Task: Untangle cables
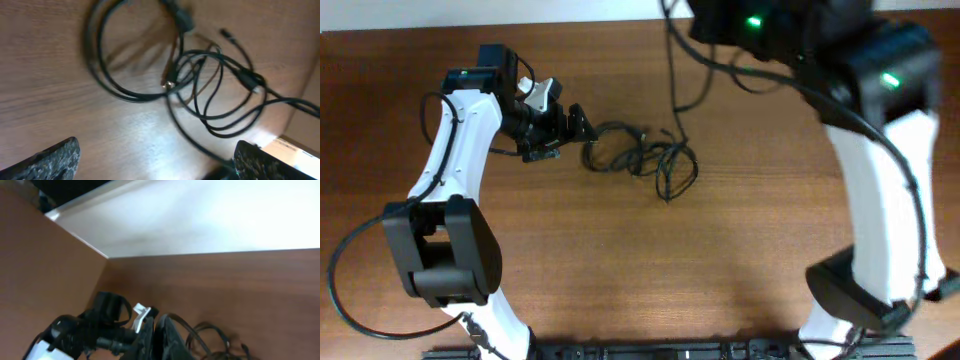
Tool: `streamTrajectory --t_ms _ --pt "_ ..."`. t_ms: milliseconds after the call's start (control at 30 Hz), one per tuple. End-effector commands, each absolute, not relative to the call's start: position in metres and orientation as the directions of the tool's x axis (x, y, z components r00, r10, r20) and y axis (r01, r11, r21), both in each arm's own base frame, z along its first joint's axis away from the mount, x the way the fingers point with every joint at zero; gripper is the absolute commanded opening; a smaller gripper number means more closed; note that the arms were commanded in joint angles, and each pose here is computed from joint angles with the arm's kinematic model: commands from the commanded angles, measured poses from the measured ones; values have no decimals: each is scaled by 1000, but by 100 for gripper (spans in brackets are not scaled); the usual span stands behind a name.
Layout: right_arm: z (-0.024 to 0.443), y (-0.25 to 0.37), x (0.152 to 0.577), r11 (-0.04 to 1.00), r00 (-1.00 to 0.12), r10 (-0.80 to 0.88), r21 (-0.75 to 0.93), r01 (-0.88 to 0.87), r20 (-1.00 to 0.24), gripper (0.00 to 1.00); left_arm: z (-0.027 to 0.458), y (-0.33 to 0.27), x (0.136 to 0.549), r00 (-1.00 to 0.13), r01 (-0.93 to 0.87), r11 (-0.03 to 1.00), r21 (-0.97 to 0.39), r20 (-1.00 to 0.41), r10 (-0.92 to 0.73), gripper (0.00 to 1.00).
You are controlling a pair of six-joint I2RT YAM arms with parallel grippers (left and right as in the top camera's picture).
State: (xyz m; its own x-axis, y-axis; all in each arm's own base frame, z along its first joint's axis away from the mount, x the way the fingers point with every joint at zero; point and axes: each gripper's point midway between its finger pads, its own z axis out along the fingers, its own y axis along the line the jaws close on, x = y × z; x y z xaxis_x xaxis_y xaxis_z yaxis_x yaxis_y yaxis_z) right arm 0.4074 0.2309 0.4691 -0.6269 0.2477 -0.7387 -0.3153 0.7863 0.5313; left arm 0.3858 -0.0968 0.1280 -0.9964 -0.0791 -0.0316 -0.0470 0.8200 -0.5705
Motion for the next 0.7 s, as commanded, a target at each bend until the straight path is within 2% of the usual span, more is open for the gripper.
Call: streamTrajectory --t_ms 0,33,67,100,167,233,300,400,433,467,567,667 --pt "552 250 358 590 -523 260 563 -579 -812 4 165 -137 384 -990 133 605 -785 -134 44 99" --pt "586 250 336 525 -455 278 531 -665 -846 4 183 -148 384 -978 204 501 -841 -198 66 99" --pt "599 248 325 504 -422 282 507 -699 -862 4 184 -149 387 -978 200 497 -844 -199 56 99" --pt "613 245 309 494 -332 242 410 -767 -912 4 179 -146 388 -984 168 524 -835 -173 39 99" --pt "611 242 304 536 -220 159 271 -799 -962 4 172 -144 388 -992 115 567 -816 -128 17 99" --pt "590 238 323 604 -269 136 295 -740 -954 4 173 -153 384 -992 123 560 -820 -122 39 99" --pt "573 246 338 603 -340 139 352 -716 -930 4 173 -170 377 -990 140 555 -820 -116 78 99" --pt "559 252 352 611 -370 128 367 -702 -920 4 173 -190 367 -985 169 546 -820 -116 131 99" --pt "558 253 354 612 -373 127 368 -700 -919 4 173 -194 365 -986 159 548 -821 -102 133 96" --pt "558 251 357 627 -365 134 364 -689 -921 4 170 -196 364 -989 137 563 -815 -78 127 95" --pt "557 212 392 818 -292 198 322 -477 -936 4 143 -181 358 -998 -16 737 -676 61 34 94" --pt "550 207 399 841 -299 195 316 -439 -934 4 134 -175 353 -995 -61 791 -609 102 2 95"
